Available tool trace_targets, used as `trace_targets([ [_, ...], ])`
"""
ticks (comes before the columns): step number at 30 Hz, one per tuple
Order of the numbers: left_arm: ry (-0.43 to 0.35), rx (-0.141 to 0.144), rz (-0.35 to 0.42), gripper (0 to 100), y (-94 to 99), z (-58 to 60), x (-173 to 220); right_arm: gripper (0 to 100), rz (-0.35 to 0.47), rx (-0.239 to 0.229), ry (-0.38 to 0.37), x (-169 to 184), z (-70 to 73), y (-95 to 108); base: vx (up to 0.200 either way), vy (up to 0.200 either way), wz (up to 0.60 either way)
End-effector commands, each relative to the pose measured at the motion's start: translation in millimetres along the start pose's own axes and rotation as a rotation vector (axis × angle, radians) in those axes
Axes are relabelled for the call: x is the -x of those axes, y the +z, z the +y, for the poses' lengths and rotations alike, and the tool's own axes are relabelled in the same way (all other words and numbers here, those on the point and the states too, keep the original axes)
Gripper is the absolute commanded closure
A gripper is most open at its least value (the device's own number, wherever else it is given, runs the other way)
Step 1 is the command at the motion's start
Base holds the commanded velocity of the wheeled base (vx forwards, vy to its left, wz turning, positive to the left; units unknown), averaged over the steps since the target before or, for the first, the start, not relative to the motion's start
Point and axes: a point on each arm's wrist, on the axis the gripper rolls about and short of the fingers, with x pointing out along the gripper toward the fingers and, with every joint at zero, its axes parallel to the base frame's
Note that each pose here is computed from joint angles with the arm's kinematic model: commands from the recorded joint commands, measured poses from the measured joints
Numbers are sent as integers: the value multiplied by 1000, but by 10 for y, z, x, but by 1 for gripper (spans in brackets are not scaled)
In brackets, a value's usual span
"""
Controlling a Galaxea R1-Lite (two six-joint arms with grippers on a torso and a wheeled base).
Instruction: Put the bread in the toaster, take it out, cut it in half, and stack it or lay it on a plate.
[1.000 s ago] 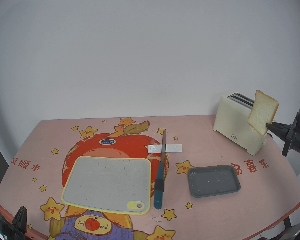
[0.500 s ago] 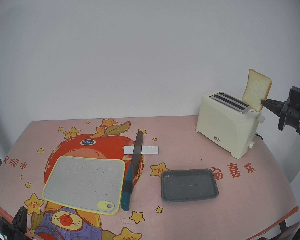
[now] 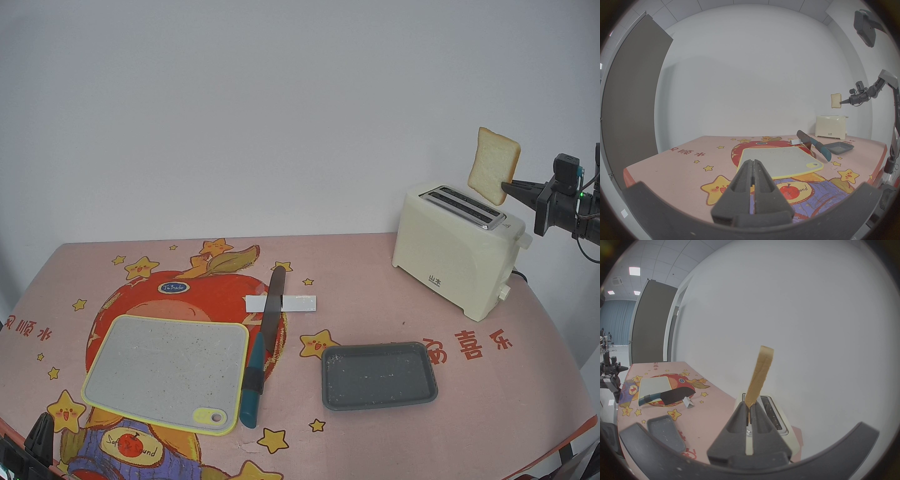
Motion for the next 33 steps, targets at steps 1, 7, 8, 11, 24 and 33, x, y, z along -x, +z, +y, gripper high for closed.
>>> trace_targets([
  [1, 0, 0, 1, 100, -52, 0, -1, 100, 38, -6, 14, -195, -88, -143, 0, 0, 0],
  [7, 0, 0, 1, 100, -52, 0, -1, 100, 50, 22, 17, -285, -202, -204, 0, 0, 0],
  [8, 0, 0, 1, 100, -52, 0, -1, 100, 50, 24, 18, -292, -215, -212, 0, 0, 0],
  [11, 0, 0, 1, 100, -52, 0, -1, 100, 55, 31, 12, -329, -281, -241, 0, 0, 0],
  [24, 0, 0, 3, 100, -54, 0, -1, 100, 44, 38, 46, -396, -285, -247, 0, 0, 0],
  [33, 0, 0, 3, 100, -54, 0, -1, 100, 49, 44, 51, -410, -281, -265, 0, 0, 0],
])
